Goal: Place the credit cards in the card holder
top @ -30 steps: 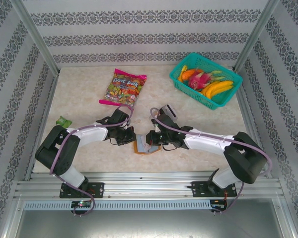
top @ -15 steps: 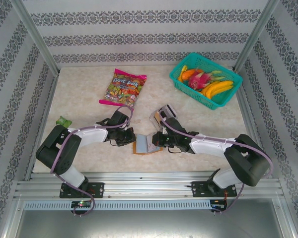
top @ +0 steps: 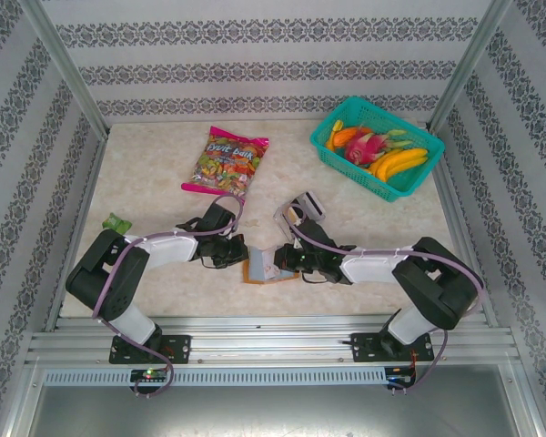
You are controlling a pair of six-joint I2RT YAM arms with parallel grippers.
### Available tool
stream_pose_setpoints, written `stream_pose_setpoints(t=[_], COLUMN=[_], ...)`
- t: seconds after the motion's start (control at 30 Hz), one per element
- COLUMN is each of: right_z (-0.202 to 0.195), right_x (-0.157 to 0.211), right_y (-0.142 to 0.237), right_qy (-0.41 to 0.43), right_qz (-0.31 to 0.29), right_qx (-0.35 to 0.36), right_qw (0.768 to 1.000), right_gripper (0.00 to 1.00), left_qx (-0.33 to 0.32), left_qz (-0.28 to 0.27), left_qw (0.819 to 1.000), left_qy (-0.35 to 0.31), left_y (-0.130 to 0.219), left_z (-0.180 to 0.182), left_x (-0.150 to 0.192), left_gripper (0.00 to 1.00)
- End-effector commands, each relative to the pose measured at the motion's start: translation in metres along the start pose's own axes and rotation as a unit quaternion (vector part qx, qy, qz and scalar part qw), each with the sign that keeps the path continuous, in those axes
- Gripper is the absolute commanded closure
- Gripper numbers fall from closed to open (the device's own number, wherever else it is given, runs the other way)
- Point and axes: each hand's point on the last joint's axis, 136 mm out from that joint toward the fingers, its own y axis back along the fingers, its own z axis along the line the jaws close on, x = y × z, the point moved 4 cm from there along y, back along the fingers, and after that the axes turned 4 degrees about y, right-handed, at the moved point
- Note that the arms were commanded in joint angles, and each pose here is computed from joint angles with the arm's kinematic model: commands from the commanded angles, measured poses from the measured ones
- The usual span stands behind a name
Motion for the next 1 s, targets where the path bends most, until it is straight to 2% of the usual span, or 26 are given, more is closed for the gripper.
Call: stream_pose_setpoints(t=[0.0,0.07,0.27,0.33,0.4,0.5,0.63,0.83,0.9,0.97], right_z=[-0.021,-0.024,-0.027,-0.026,-0.024,-0.022,-0.023,-0.023,-0.022,-0.02], right_x=[0.017,0.02,0.022,0.022,0.022,0.021,0.022,0.021,0.021,0.02], right_y=[-0.012,-0.014,-0.014,-0.014,-0.015,-0.016,-0.016,-0.016,-0.016,-0.015], right_qy=[-0.016,-0.017,-0.017,-0.015,-0.013,-0.012,-0.012,-0.011,-0.01,-0.009], right_qz=[0.017,0.023,0.027,0.028,0.031,0.032,0.034,0.034,0.034,0.034], right_qx=[0.037,0.046,0.064,0.065,0.062,0.059,0.063,0.064,0.062,0.06], right_qw=[0.999,0.999,0.997,0.997,0.998,0.998,0.997,0.997,0.997,0.998], right_gripper=[1.0,1.0,1.0,1.0,1.0,1.0,1.0,1.0,1.0,1.0], left_qx=[-0.062,-0.076,-0.083,-0.082,-0.073,-0.021,0.023,0.035,0.036,0.028], left_qz=[-0.004,-0.016,-0.053,-0.066,-0.084,-0.089,-0.053,-0.037,-0.034,-0.033], left_qw=[0.998,0.997,0.994,0.993,0.992,0.995,0.998,0.999,0.999,0.999], left_qy=[0.02,0.023,0.04,0.049,0.054,0.04,0.011,0.01,0.009,0.013], left_y=[0.002,0.01,0.031,0.037,0.042,0.044,0.037,0.026,0.023,0.02], left_z=[0.022,0.024,0.026,0.027,0.027,0.012,-0.006,-0.008,-0.007,-0.005], left_x=[0.008,0.008,0.008,0.008,0.007,0.006,0.007,0.008,0.007,0.007], left_gripper=[0.86,0.8,0.48,0.46,0.4,0.36,0.35,0.37,0.41,0.5])
